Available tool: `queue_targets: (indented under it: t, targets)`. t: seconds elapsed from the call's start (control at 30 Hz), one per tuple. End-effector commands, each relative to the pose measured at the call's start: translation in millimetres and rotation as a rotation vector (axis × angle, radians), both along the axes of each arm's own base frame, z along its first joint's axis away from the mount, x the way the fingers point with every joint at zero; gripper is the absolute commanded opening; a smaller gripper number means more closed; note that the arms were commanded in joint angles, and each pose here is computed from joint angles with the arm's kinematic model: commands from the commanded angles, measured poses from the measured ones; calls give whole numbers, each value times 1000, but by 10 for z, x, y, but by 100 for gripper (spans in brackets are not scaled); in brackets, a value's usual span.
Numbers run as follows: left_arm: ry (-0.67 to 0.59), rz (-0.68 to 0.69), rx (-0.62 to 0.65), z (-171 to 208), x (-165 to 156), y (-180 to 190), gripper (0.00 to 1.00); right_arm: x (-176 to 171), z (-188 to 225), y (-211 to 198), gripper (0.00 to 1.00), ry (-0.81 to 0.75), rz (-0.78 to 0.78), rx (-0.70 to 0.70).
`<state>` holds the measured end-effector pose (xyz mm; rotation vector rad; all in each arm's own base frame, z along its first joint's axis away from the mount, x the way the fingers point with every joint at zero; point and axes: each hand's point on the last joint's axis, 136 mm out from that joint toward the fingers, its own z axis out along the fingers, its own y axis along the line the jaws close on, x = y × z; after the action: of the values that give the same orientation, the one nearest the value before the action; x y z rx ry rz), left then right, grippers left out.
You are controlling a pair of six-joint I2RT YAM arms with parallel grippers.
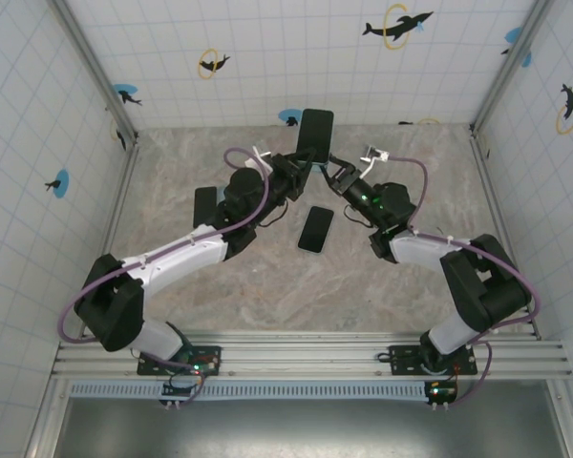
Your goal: Take the phone out of the phone case
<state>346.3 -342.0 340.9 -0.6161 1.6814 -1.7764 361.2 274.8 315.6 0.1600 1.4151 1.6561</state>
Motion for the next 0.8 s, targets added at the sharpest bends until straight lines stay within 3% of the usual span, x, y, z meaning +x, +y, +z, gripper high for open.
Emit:
queue_targets:
  t: [0.0, 0.23, 0.43, 0.77]
  targets:
    - [-89, 8, -71, 471, -25, 46, 6, -4, -22, -26, 1, 7, -53, -39]
    - [-106, -14, -56, 568, -146, -31, 0, 297, -444, -241, 1, 205, -210, -119]
    - [-66, 41, -2, 333, -204, 222, 0, 356, -571, -396, 1, 236, -247, -133]
    - [88, 145, 114, -713, -123, 999, 0, 295, -988, -92, 2, 303, -156, -271]
